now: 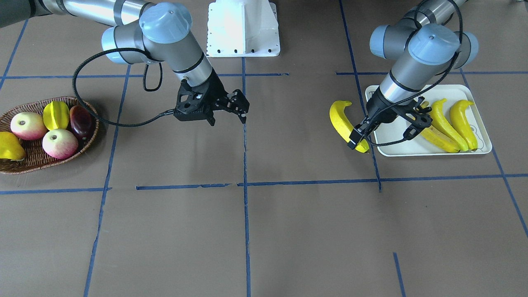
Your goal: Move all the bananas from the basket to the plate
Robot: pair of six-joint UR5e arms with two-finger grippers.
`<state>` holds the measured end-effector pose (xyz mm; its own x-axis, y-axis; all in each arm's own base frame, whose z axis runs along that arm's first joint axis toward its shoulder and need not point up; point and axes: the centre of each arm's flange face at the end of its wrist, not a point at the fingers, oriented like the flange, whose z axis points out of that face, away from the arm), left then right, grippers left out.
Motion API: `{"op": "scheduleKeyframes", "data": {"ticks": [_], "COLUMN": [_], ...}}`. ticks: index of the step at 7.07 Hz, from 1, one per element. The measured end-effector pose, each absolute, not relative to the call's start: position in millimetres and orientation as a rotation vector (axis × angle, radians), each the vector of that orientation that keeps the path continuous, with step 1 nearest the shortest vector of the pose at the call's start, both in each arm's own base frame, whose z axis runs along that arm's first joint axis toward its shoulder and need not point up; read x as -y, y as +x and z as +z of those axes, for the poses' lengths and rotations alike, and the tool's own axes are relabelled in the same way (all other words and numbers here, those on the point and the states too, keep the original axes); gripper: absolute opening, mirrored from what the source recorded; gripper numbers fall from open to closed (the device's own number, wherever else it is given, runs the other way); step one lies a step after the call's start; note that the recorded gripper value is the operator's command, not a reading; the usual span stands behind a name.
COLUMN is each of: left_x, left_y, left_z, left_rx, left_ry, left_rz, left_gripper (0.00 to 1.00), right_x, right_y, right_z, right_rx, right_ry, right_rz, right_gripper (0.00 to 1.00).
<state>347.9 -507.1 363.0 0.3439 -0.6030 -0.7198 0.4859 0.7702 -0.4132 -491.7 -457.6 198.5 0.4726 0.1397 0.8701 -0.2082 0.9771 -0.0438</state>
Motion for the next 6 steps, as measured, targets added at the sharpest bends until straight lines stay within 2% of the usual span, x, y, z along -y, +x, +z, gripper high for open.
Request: {"op": "scheduleKeyframes", "data": {"ticks": [3,6], "left_x": [493.0,473.6], "left_y": [323.6,298.5], "left_z": [437.4,500.9], "left_rx": [-0.679,-0.510], "left_ry": [-0.097,-0.041], "left_rz": [-0.763,-0.679], "left_gripper": [0.00,0.00], "right_x": [477.2,500.8], "right_y": [-419.0,-363.2], "right_z": [208.3,241.2], "right_rx": [0.878,0.858], "right_ry": [0.090,0.091], "right_rz": [0.105,0.034], "right_gripper": [1.00,1.00]}}
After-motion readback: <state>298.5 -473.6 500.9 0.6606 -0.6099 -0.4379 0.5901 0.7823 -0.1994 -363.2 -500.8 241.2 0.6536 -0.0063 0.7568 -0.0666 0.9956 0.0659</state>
